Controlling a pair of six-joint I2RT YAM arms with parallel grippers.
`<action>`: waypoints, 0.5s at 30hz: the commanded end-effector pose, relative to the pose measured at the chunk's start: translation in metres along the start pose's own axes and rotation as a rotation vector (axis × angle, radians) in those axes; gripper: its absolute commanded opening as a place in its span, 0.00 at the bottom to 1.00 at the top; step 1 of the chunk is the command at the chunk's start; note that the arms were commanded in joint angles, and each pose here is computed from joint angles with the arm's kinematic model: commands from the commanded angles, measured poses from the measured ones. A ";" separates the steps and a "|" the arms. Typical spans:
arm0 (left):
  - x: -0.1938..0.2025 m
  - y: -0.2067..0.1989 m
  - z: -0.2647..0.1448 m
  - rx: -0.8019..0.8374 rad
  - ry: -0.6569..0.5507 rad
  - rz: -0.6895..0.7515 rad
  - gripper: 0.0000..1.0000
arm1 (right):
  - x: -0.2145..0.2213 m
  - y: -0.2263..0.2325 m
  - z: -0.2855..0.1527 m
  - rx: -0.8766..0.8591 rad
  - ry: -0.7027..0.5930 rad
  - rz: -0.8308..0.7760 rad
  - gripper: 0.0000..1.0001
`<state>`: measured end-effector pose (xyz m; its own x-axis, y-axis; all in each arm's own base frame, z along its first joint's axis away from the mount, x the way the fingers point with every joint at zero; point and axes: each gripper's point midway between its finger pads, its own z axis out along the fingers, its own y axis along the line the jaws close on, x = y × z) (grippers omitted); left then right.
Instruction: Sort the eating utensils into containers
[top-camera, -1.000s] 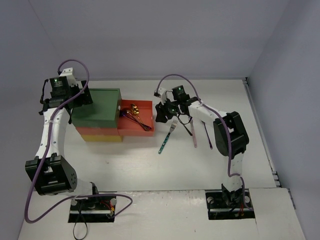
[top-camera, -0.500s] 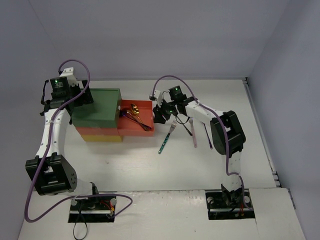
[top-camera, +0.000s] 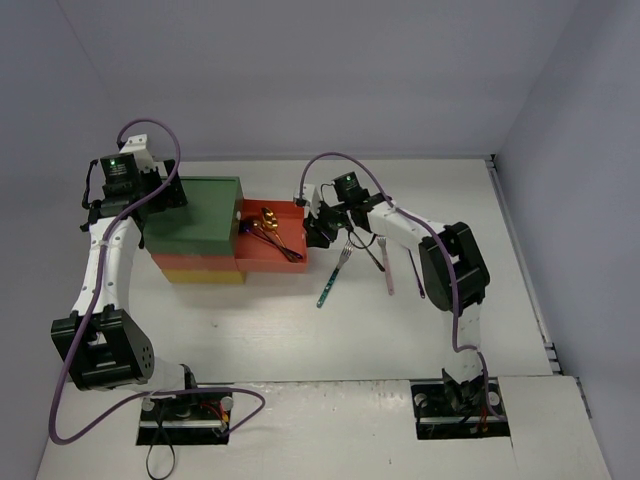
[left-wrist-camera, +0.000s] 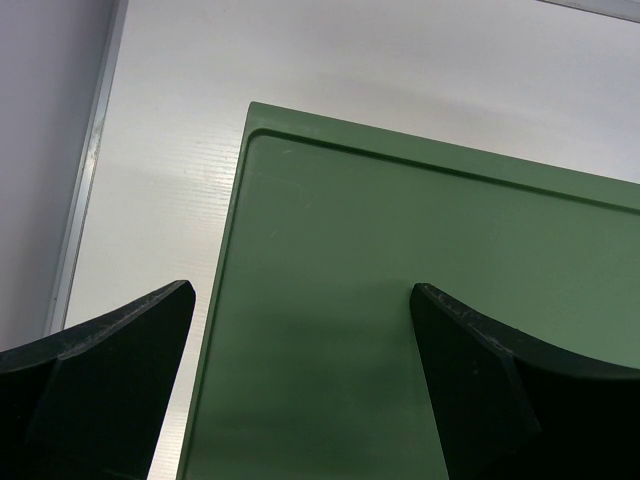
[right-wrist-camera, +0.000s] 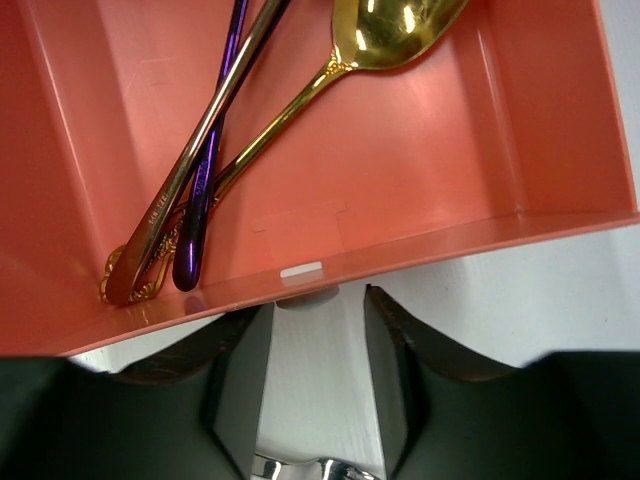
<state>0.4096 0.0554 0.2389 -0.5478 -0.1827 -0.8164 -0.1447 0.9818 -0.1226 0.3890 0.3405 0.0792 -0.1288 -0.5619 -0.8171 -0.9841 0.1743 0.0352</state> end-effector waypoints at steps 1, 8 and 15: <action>0.006 -0.001 0.004 0.006 0.011 0.014 0.87 | -0.051 -0.001 -0.009 -0.001 -0.102 -0.126 0.32; 0.007 -0.002 0.005 0.012 0.016 0.001 0.87 | -0.077 0.001 -0.022 0.002 -0.149 -0.162 0.18; 0.008 -0.004 0.004 0.021 0.017 -0.002 0.87 | -0.098 0.006 -0.026 0.021 -0.169 -0.202 0.09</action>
<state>0.4112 0.0536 0.2379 -0.5425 -0.1895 -0.8184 -0.1400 0.9810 -0.1344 0.3908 0.3478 0.0933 -0.0906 -0.5586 -0.8245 -0.9888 0.1492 0.0076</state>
